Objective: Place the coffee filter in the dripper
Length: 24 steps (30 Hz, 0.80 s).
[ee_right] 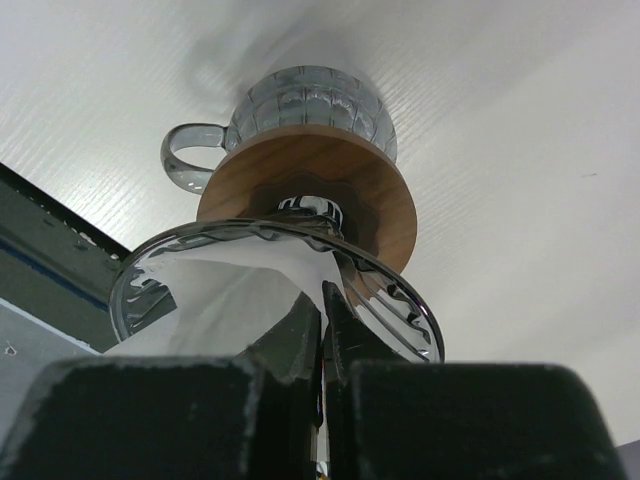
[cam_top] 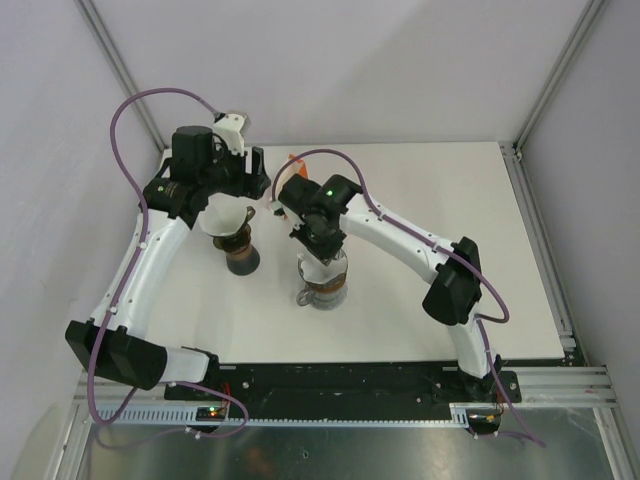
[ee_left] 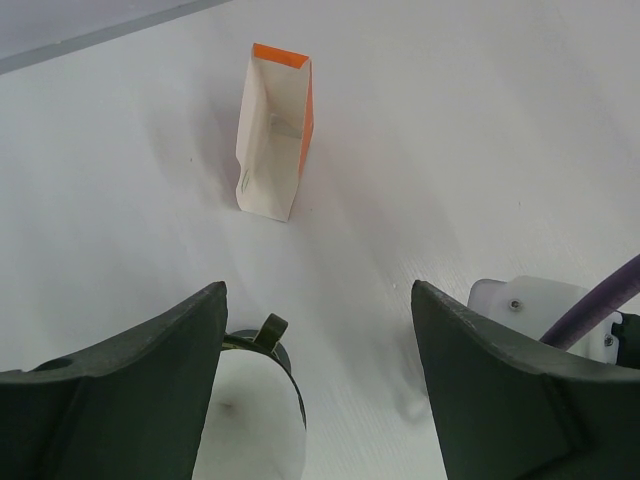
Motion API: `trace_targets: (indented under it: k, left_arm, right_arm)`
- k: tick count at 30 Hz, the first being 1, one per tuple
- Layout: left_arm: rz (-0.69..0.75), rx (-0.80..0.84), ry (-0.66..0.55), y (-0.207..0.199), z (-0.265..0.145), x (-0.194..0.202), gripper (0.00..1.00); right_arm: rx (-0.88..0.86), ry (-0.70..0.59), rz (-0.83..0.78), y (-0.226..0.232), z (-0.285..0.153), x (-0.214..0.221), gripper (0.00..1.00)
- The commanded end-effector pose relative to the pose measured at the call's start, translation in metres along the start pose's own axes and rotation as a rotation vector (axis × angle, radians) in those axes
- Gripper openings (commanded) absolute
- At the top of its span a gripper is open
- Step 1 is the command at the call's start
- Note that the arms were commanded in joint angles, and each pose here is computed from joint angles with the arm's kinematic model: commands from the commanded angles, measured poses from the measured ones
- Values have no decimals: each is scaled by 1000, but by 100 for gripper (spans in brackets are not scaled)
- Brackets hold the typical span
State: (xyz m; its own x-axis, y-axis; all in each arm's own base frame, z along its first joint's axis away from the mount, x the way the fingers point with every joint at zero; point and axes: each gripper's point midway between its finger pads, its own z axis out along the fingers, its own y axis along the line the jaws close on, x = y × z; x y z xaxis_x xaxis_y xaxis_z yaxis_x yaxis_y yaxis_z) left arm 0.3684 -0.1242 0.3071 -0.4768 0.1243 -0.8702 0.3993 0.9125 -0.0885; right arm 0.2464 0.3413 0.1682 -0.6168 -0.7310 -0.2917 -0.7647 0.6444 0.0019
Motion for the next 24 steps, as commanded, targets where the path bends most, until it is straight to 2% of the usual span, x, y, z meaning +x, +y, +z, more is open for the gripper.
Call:
trace_targets:
  k: [1,5,7,11,13,24]
  left_arm:
    - [3,13,-34,-1,-2,-8,79]
    - [3,15,-34,-1,-2,-8,79]
    - [2,19,-33,-2,-1,-8,79]
    - [2,22,-31,-2,-1,-7,79]
    - [2,23,-32,-2,-1,-7,79]
    - [3,29,-32,-4,-1,-8,79]
  right_arm:
    - [-7,7,-4,-2,3,1,0]
    - [-8,-17,-3,-1,-2,-3,1]
    - [-10,-41,2,-1,-8,-6,6]
    - [-7,-86,4,0,-20,-11,26]
    - [2,-103,4,-1,-25,-13,31]
    - [56,-168,1,-7,-52,-15,49]
